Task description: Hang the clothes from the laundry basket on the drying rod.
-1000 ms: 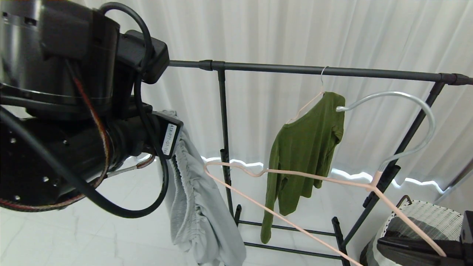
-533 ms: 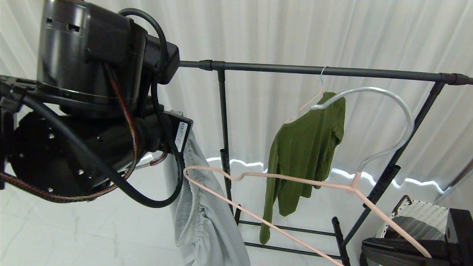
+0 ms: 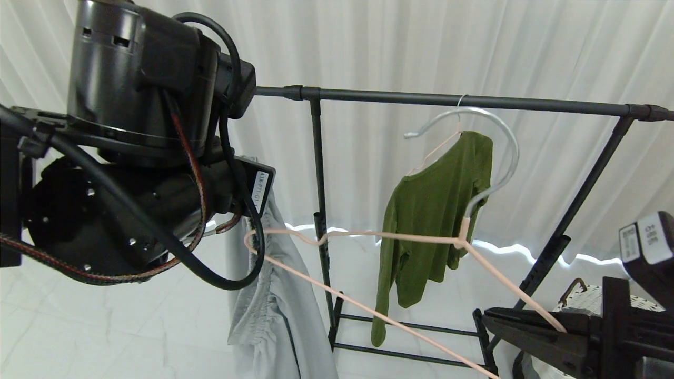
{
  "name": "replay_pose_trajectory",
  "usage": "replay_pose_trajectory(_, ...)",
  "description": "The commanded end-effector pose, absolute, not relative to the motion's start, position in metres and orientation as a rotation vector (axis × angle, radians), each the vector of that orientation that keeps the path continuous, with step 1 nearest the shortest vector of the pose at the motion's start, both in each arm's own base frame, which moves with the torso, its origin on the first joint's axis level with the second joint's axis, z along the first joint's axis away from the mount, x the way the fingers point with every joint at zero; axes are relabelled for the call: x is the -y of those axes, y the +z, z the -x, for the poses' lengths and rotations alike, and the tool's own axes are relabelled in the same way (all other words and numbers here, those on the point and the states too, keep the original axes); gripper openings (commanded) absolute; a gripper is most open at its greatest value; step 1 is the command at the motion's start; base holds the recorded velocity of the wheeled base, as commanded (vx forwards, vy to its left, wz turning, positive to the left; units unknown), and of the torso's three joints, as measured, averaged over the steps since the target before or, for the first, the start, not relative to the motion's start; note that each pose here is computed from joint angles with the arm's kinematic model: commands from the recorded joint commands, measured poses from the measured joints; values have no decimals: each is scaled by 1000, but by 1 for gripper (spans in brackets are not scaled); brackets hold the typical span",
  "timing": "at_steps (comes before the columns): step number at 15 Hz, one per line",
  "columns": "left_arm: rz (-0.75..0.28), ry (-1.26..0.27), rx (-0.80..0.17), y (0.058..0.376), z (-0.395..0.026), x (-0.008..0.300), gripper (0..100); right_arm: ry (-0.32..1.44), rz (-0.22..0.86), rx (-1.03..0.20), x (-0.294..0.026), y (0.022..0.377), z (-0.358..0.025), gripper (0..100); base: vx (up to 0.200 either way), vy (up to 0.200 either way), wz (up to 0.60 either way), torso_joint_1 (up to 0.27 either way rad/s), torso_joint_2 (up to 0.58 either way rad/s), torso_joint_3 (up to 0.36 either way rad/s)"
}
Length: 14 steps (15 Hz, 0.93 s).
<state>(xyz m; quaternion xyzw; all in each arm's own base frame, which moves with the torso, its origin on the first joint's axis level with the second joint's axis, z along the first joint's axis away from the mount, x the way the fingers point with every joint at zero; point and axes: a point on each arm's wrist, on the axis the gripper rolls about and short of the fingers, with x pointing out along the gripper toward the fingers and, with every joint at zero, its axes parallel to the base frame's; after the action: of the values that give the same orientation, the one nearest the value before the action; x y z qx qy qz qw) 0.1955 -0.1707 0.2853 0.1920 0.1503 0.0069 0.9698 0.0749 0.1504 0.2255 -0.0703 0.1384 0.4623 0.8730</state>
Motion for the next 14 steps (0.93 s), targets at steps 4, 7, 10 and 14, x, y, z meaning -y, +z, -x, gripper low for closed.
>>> replay_pose_trajectory(4, -382, 50, -294, 289, -200, 172, 0, 939, 154, -311, -175, 220, -87, 0, 0, 0, 0, 0, 0, 0)
replay_pose_trajectory(7, -391, 119, -294, 290, -205, 166, 0, 841, 151, -306, -178, 221, -94, 0, 0, 0, 0, 0, 0, 0)
replay_pose_trajectory(10, -409, 140, -300, 288, -206, 164, 0, 774, 98, -296, -180, 226, -100, 0, 0, 0, 0, 0, 0, 0)
replay_pose_trajectory(14, -422, 148, -302, 287, -209, 168, 0, 734, 55, -256, -188, 231, -108, 0, 0, 0, 0, 0, 0, 0)
